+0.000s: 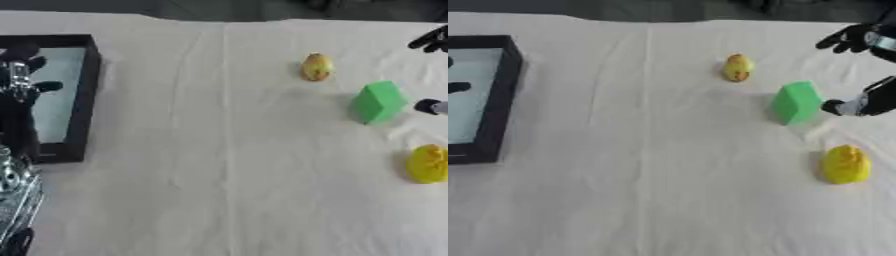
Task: Pick up the objects with one hand, pass them to the other hand, and then place them into the box on the other side of the table.
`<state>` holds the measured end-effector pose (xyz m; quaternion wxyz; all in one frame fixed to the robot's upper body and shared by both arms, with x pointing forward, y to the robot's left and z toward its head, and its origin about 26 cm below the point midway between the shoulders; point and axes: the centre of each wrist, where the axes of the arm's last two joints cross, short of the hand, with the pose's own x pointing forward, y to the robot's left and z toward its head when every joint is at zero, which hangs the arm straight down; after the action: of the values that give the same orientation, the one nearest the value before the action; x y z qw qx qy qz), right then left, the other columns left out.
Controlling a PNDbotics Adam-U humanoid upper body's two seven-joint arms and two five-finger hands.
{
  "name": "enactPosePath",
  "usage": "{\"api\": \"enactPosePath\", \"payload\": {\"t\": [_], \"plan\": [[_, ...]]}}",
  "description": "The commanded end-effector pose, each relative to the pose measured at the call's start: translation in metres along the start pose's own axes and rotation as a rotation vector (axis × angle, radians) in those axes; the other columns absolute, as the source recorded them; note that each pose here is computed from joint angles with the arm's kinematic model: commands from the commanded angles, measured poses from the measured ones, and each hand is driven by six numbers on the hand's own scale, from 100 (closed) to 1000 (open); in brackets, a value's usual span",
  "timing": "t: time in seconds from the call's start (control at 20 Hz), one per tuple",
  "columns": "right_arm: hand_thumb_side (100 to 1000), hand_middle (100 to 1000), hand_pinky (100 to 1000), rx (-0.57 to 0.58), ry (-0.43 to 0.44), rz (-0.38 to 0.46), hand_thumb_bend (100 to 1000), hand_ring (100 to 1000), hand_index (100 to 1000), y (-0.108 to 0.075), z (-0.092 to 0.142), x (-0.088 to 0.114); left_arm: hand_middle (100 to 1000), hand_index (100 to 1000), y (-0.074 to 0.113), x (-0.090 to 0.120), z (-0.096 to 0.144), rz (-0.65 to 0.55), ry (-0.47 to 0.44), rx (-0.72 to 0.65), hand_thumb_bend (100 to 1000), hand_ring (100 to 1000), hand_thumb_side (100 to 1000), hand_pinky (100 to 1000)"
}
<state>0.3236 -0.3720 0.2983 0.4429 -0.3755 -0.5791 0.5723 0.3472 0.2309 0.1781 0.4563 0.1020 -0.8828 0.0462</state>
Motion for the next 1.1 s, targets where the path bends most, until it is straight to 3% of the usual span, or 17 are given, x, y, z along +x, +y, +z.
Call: {"api": "enactPosePath", "payload": {"t": [0.05,1.1], "plan": [[100,879,923,-0.008,0.028,0.080,467,896,888,-0.012,0.002,-0.006,760,773,0.005,0.007,-0.006,-0.017,-0.033,-0.009,100,809,736,612],[100,878,938,0.042,0.047,0.169,457,900,901,0.009,-0.030,-0.023,761,773,0.000,0.011,-0.008,0.005,-0.040,-0.024,100,812,739,613]]}}
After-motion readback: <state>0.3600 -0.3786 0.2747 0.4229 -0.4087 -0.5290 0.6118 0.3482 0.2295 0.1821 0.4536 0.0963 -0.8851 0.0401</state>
